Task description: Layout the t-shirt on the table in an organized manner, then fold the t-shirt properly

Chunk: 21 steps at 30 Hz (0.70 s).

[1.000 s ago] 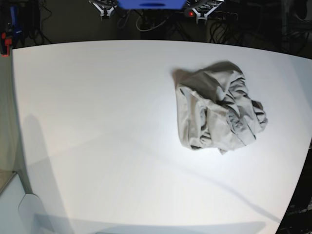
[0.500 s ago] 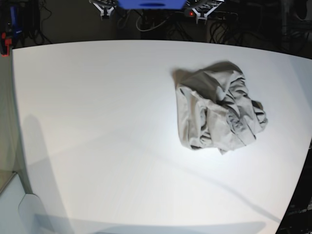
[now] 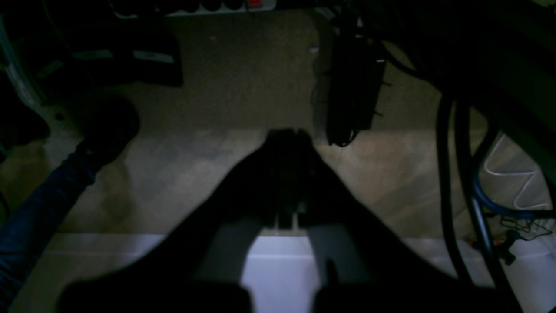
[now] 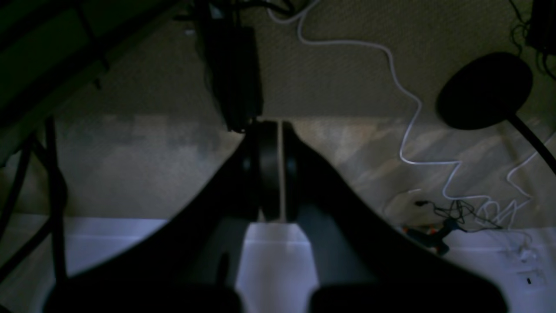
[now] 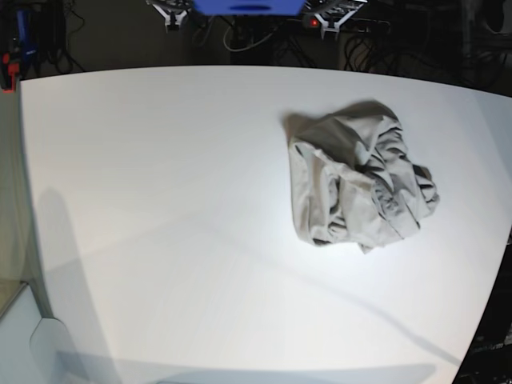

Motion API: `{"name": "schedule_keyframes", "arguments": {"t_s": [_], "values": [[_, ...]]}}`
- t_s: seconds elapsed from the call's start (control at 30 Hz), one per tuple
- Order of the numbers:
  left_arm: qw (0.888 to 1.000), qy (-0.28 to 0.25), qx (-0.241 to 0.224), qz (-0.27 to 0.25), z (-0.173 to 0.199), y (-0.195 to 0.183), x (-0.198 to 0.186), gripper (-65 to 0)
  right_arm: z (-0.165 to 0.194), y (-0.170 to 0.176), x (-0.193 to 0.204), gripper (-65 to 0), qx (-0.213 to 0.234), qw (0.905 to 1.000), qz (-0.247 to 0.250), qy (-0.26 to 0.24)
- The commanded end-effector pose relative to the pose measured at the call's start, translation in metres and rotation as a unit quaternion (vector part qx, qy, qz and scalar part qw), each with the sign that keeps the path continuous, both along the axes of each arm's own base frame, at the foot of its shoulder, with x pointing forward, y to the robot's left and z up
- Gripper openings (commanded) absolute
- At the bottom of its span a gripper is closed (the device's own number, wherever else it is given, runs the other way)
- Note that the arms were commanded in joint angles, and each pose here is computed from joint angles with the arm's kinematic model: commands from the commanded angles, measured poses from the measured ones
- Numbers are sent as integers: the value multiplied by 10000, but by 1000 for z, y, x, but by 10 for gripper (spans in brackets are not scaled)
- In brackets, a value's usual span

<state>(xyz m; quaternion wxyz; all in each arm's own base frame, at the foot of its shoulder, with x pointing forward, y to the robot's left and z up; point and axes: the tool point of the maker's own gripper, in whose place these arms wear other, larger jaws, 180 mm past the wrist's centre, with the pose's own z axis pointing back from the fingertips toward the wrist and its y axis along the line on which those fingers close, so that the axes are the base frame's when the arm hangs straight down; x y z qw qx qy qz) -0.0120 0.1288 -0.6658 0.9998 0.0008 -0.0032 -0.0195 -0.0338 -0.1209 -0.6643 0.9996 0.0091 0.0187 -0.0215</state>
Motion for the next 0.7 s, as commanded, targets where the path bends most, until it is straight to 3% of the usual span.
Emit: {"name": "schedule_keyframes", "arguments": {"t_s": [0.0,0.33,0.57,0.67], "values": [[10000,23,89,5,0,2,-3,-648,0,-6,-6,-650,-163,9998,37,57],[10000,38,89,5,0,2,-4,-648,0,-6,-6,-650,-163,9998,37,57],[9998,177,108,-7,1,6,-28,-648,2,-7,-21,-650,-174,9998,48,111],[10000,-66,57,-4,3,4,-25,-648,4,-8,-31,-650,-172,9998,66,41]]}}
